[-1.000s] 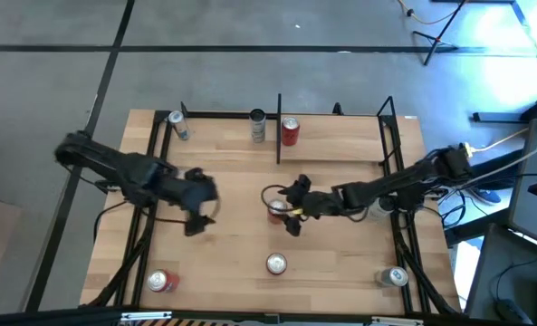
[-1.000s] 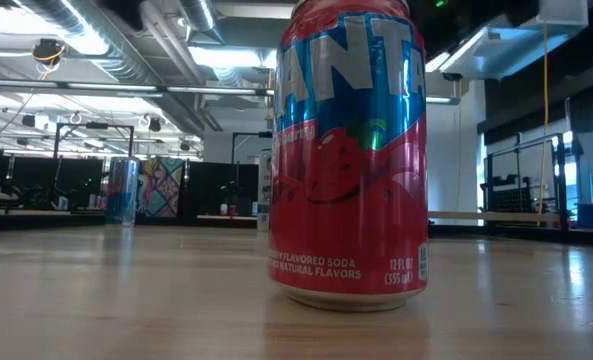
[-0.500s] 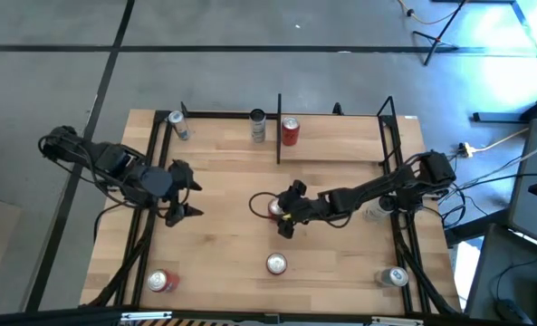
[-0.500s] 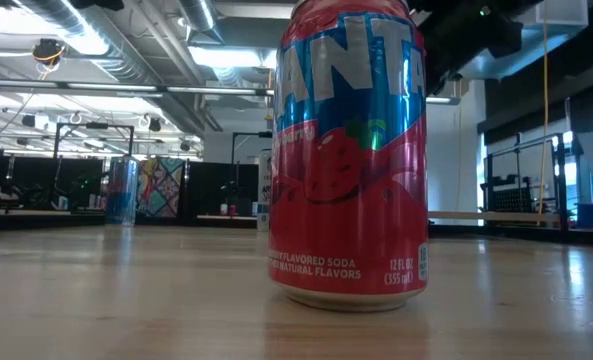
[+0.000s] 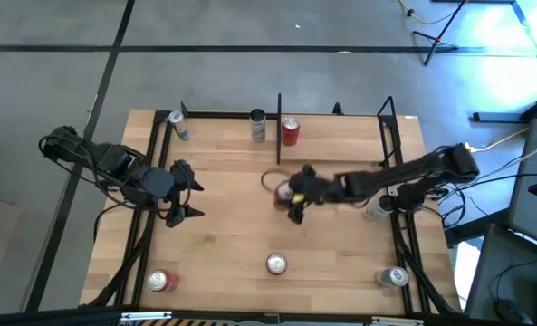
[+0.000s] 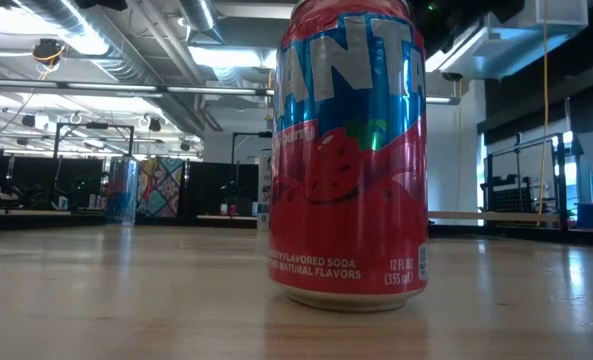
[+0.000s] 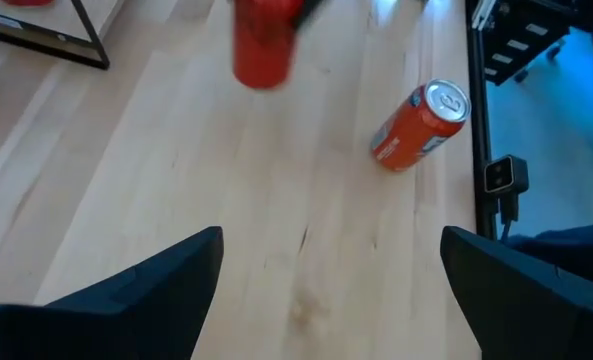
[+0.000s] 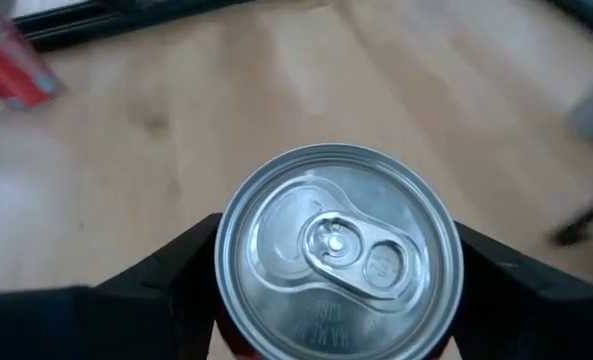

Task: Place canned beverage on shelf
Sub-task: Put the red-black soda can on the shelf aligned with other red-black soda can

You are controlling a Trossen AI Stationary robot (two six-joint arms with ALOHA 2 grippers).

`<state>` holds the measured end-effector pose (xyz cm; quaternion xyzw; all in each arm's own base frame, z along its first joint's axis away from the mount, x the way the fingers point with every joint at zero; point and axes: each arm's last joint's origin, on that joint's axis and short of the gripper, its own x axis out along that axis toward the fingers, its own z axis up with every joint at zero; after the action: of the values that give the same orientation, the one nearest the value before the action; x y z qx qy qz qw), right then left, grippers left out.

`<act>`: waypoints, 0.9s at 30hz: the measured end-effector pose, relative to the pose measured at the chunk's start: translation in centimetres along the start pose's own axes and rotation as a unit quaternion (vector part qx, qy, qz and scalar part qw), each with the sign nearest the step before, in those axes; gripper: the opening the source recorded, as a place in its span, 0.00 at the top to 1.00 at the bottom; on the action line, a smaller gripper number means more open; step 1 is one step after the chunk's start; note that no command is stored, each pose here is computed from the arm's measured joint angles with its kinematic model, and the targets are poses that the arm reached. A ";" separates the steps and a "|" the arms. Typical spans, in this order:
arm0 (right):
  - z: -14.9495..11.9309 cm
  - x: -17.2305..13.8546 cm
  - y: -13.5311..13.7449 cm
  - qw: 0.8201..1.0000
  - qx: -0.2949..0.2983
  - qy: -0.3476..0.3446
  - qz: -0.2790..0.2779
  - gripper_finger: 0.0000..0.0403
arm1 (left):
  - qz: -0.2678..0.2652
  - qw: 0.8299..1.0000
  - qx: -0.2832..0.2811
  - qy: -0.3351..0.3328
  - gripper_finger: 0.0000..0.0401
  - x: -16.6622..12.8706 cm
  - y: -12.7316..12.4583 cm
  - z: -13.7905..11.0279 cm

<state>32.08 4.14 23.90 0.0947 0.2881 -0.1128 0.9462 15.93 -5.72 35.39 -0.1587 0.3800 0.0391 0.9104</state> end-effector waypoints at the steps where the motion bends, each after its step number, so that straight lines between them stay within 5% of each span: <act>1: 0.5 -0.5 -1.0 1.000 -0.006 0.002 -0.007 0.31 | -0.001 1.000 -0.001 -0.002 0.10 0.0 0.0 0.0; 13: 3.2 -0.9 -13.0 0.998 -0.059 0.015 -0.008 0.31 | 0.026 0.996 -0.016 -0.079 0.10 0.0 -0.3 1.1; 27: 2.7 0.8 -17.9 0.995 -0.095 0.015 0.000 0.31 | 0.054 0.988 -0.033 -0.144 0.10 -0.2 -0.4 1.9</act>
<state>29.34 -13.77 23.59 0.0057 0.3118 -0.0832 0.9465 17.15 -5.46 36.88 -0.1608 0.2518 0.1230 0.9464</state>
